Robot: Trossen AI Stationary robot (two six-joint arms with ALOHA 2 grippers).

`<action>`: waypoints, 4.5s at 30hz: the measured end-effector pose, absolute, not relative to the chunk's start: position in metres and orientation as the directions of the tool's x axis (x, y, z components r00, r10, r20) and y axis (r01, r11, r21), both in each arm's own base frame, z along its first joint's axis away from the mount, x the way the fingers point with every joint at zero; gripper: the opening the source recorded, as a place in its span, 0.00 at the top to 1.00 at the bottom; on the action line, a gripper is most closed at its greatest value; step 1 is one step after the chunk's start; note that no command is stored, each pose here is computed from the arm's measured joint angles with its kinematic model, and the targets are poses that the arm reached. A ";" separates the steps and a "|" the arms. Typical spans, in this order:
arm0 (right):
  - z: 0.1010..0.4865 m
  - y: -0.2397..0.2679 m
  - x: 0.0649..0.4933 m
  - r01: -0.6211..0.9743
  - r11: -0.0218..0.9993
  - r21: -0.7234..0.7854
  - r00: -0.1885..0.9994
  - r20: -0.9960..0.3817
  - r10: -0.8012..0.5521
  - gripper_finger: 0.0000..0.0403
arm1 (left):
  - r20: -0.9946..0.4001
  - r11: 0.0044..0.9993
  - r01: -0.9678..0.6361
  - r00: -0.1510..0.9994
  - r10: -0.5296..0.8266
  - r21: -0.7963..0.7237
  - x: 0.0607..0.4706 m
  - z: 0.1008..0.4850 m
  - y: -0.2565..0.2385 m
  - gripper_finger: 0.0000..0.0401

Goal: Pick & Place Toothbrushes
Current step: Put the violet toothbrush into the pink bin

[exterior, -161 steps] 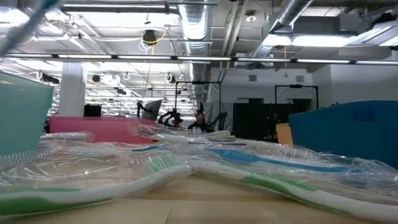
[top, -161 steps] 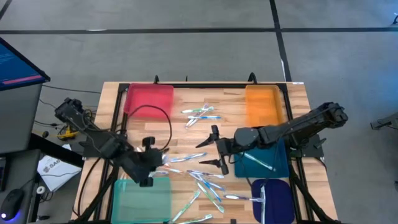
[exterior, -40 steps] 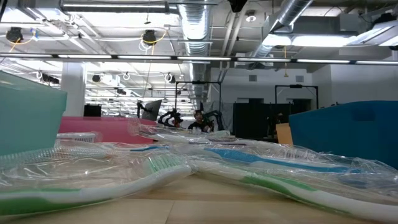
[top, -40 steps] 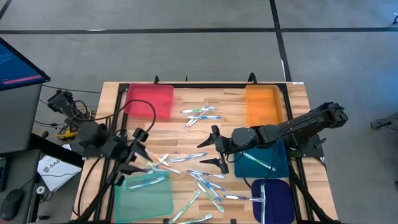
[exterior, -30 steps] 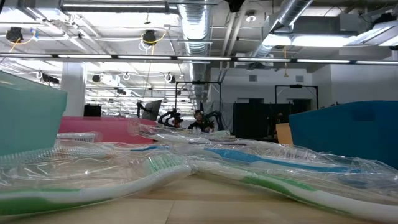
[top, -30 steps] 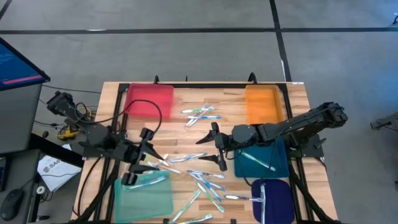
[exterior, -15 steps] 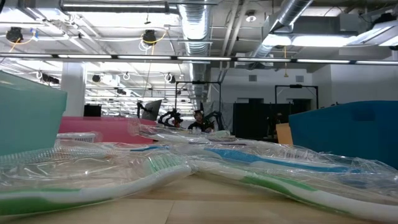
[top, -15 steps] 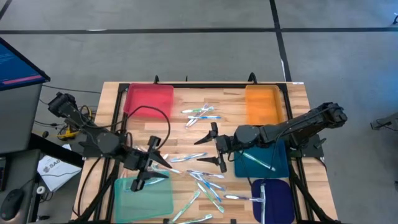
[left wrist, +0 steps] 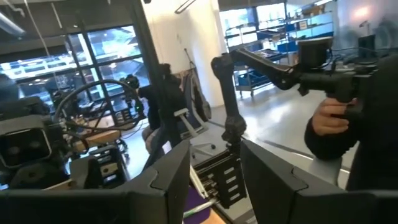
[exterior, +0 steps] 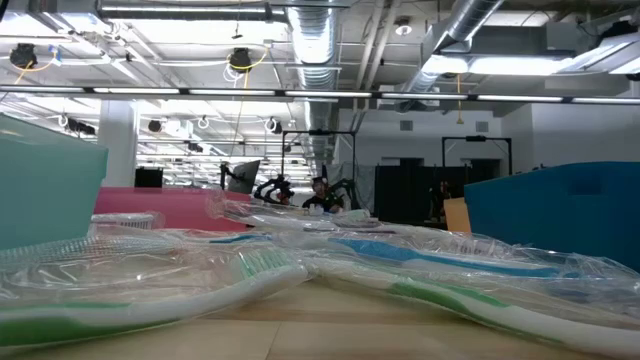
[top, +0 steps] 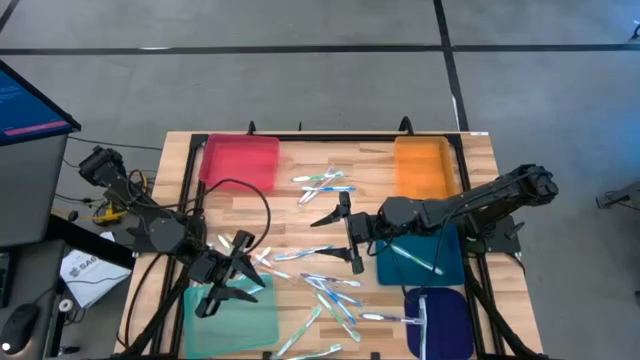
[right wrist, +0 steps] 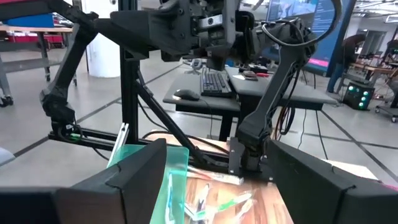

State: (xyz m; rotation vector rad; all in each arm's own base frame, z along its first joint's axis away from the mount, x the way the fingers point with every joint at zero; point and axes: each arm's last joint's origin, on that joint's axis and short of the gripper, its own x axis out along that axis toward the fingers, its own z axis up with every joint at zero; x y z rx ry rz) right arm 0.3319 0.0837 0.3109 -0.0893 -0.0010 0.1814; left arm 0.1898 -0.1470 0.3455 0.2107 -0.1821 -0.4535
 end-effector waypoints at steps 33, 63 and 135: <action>0.222 0.104 0.360 -0.153 0.971 0.186 0.901 -0.377 0.214 0.31 | 0.111 0.891 0.358 0.910 -0.400 0.280 0.197 0.344 -0.137 0.66; 0.193 0.119 0.341 -0.068 0.955 0.290 0.724 -0.644 0.247 0.31 | 0.084 0.903 0.321 0.930 -0.357 0.287 0.204 0.341 -0.127 0.66; 0.126 0.136 0.347 0.170 0.982 0.083 0.547 -0.837 -0.024 0.31 | 0.090 0.909 0.320 0.931 -0.354 0.265 0.204 0.342 -0.127 0.66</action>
